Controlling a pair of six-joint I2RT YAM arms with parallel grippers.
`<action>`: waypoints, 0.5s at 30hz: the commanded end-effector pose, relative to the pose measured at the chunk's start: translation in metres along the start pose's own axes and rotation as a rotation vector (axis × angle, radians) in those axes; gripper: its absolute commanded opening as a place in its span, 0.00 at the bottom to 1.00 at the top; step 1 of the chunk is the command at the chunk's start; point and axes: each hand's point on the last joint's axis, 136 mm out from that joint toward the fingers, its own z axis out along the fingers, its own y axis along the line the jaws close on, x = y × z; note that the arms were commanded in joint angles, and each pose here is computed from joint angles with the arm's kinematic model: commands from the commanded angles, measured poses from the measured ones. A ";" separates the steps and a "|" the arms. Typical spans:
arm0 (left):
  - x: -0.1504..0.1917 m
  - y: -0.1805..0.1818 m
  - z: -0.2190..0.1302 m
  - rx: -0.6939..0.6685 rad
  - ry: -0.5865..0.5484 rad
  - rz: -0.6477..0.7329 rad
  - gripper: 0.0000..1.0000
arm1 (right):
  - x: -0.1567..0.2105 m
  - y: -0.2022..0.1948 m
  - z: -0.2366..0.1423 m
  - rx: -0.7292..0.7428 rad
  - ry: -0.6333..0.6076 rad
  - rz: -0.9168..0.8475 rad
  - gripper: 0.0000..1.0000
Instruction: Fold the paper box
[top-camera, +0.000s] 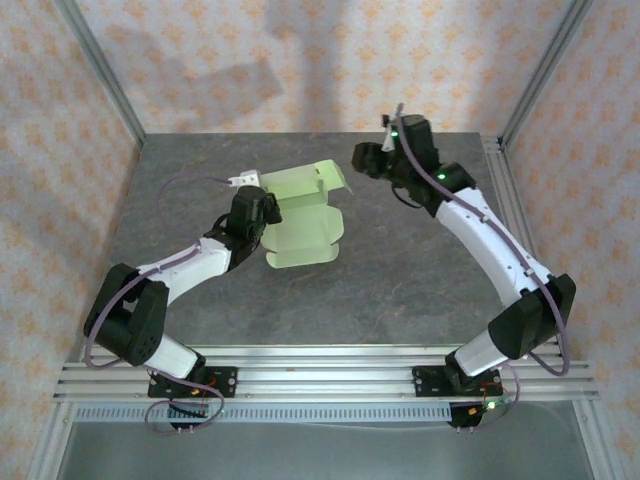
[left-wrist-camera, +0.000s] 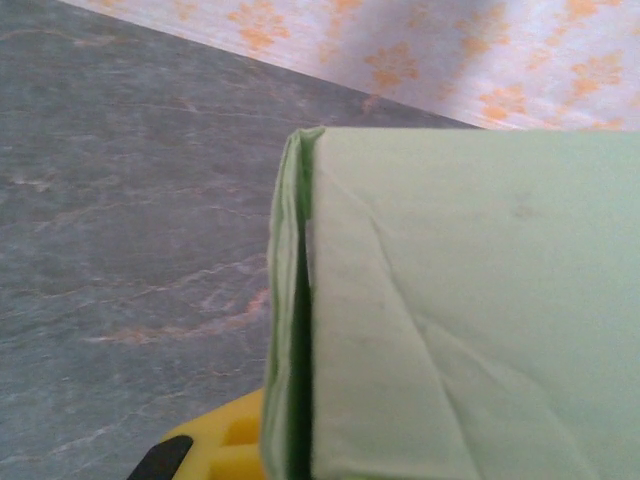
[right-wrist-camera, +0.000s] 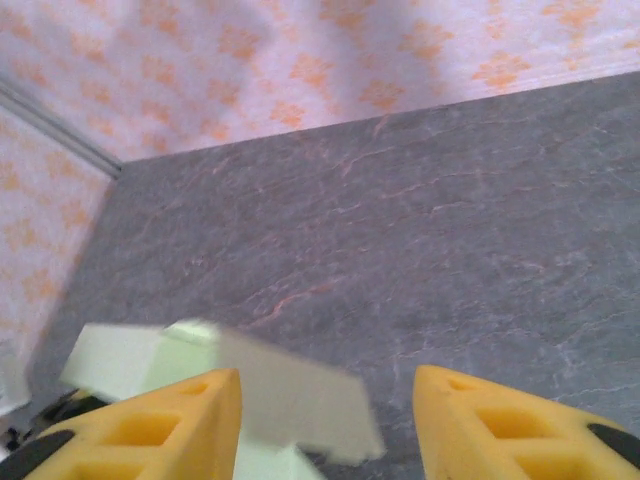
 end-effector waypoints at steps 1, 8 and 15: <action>-0.021 -0.025 -0.012 0.125 -0.014 0.028 0.00 | 0.010 0.005 0.012 -0.163 0.058 -0.002 0.44; -0.023 -0.032 -0.014 0.149 0.010 0.041 0.00 | 0.039 0.030 0.021 -0.368 0.178 -0.119 0.40; -0.024 -0.033 -0.011 0.137 0.026 0.025 0.00 | 0.069 0.055 0.020 -0.514 0.273 -0.190 0.30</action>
